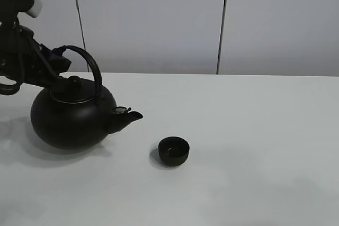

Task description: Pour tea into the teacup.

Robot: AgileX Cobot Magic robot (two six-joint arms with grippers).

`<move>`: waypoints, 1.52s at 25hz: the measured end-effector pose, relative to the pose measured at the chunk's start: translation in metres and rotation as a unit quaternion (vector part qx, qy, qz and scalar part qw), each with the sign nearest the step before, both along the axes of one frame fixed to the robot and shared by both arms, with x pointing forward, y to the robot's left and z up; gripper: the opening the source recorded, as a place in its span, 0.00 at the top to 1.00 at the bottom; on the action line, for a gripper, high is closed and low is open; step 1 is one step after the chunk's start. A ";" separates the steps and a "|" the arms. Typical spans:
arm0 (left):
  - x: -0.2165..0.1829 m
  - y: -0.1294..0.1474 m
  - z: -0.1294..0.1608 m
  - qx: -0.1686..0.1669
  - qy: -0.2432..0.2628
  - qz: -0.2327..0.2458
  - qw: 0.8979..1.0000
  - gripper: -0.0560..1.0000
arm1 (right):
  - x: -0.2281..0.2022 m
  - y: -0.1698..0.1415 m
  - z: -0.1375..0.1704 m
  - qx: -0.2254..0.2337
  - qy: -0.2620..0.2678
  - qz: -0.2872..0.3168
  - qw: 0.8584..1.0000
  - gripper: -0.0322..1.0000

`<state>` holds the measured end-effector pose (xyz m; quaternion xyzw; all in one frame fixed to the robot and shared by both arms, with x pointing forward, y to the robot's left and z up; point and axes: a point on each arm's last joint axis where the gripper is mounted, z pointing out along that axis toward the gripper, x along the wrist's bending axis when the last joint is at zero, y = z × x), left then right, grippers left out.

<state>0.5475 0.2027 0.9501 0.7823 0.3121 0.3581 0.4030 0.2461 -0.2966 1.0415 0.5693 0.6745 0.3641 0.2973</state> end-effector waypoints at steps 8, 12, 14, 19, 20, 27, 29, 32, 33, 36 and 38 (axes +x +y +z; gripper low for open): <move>0.004 -0.026 0.011 0.039 -0.003 -0.035 0.999 0.84 | 0.000 0.000 0.000 0.000 0.000 0.000 1.000 0.38; 0.008 -0.028 0.016 0.036 -0.011 -0.031 0.999 0.84 | 0.000 0.000 0.000 0.000 0.000 0.000 1.000 0.38; 0.009 -0.028 0.017 0.034 -0.011 -0.027 0.999 0.84 | 0.000 0.000 0.000 0.000 0.000 0.000 1.000 0.38; 0.010 -0.028 0.017 0.036 -0.011 -0.026 0.999 0.84 | 0.000 0.000 0.000 0.000 0.000 0.000 1.000 0.38; 0.010 -0.028 0.017 0.036 -0.011 -0.026 0.999 0.84 | 0.000 0.000 0.000 0.000 0.000 0.000 1.000 0.38; 0.009 -0.028 0.017 0.037 -0.007 -0.024 0.999 0.84 | 0.000 0.000 0.000 0.000 0.000 0.000 1.000 0.38; 0.009 -0.027 0.016 0.039 -0.006 -0.024 0.999 0.84 | 0.000 0.000 0.000 0.000 0.000 0.000 1.000 0.38; 0.009 -0.027 0.016 0.039 -0.004 -0.024 0.999 0.84 | 0.000 0.000 0.000 -0.001 0.001 0.000 1.000 0.38; 0.009 -0.027 0.016 0.039 -0.004 -0.024 0.999 0.84 | 0.000 0.000 0.000 -0.001 0.001 0.000 1.000 0.38; 0.009 -0.027 0.016 0.040 -0.003 -0.024 0.999 0.84 | 0.000 0.000 0.000 -0.001 0.001 0.000 1.000 0.38; 0.009 -0.027 0.016 0.040 -0.003 -0.024 0.999 0.84 | 0.000 0.000 0.000 -0.001 0.001 0.000 1.000 0.38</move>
